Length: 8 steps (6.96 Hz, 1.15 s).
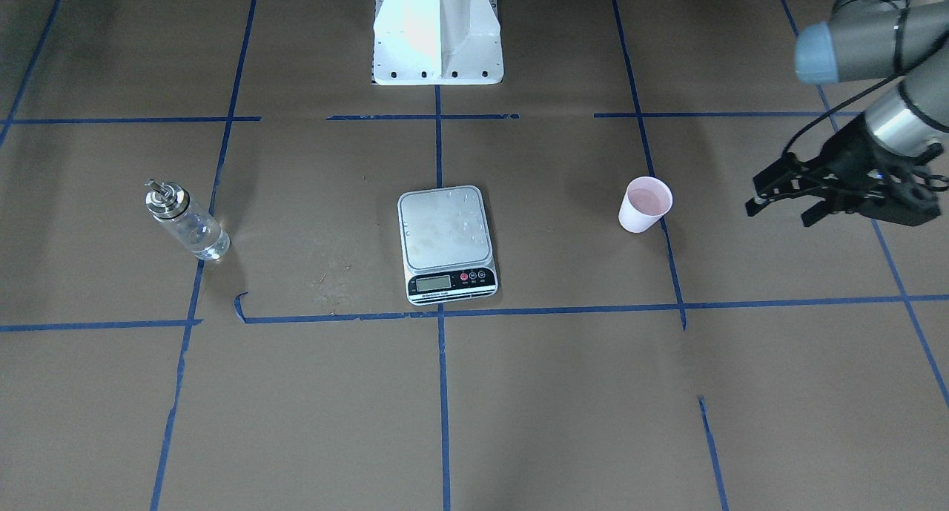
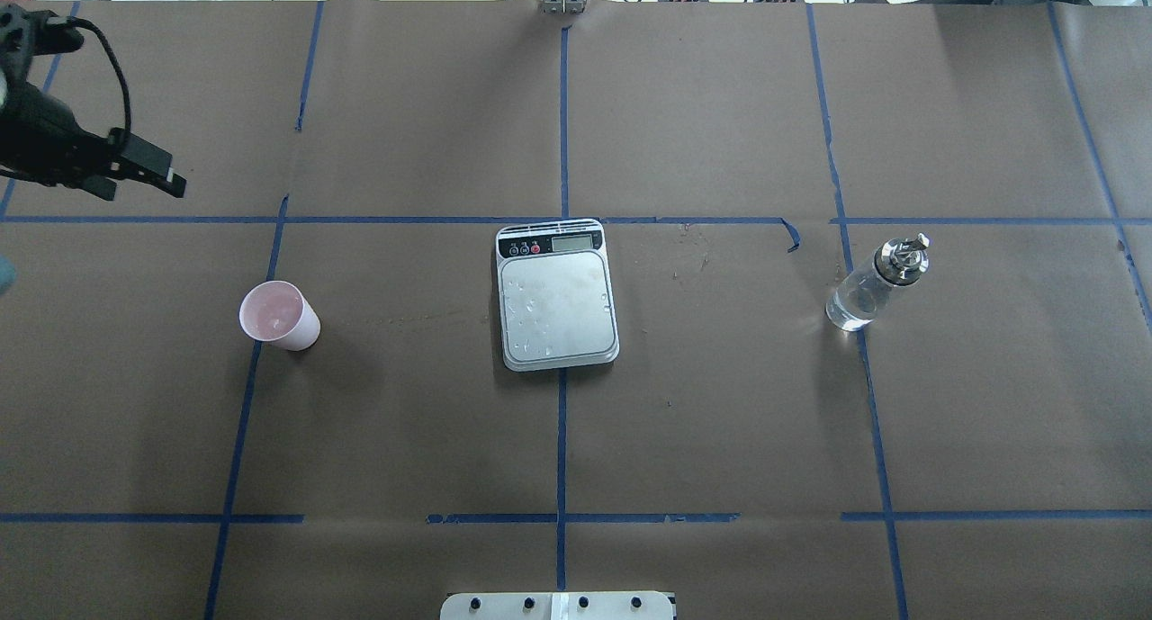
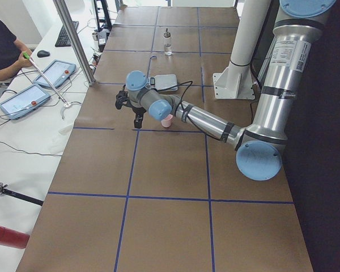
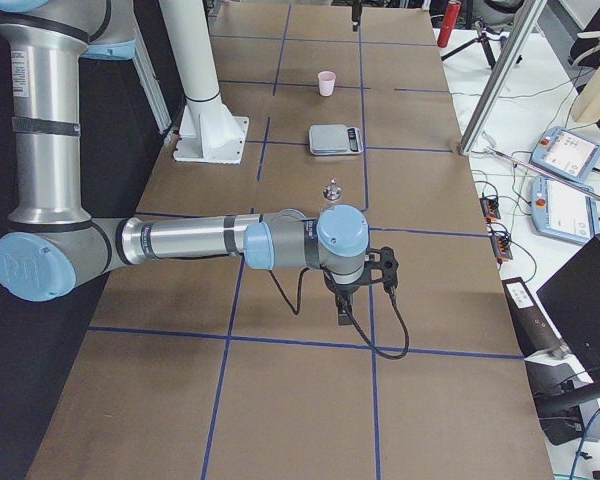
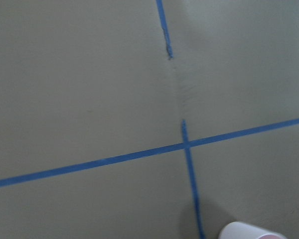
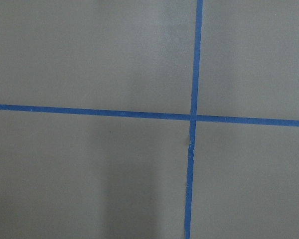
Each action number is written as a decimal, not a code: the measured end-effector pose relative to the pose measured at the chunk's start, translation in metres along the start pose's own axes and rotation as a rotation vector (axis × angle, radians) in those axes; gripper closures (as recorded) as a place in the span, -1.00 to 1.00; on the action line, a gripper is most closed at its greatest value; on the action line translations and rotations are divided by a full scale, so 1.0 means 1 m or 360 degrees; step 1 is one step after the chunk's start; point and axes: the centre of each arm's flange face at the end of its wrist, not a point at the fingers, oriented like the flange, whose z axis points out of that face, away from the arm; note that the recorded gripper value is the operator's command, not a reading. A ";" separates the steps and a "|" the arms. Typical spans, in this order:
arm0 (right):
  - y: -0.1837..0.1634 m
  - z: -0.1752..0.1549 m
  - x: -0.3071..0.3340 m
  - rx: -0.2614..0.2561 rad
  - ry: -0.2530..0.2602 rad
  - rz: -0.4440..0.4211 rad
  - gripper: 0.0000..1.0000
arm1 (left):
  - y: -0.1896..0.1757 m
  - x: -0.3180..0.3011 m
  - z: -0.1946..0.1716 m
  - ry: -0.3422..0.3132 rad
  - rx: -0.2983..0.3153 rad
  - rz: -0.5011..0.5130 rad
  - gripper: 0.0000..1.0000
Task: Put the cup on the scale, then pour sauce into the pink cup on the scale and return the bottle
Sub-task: 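Reach the left gripper down to the pink cup and grasp it, then carry the pink cup with the left gripper and set it on the scale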
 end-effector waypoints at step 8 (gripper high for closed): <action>-0.006 -0.006 -0.010 0.0061 -0.0007 0.0017 -1.00 | 0.086 0.052 0.097 -0.0177 -0.0093 -0.0304 -0.99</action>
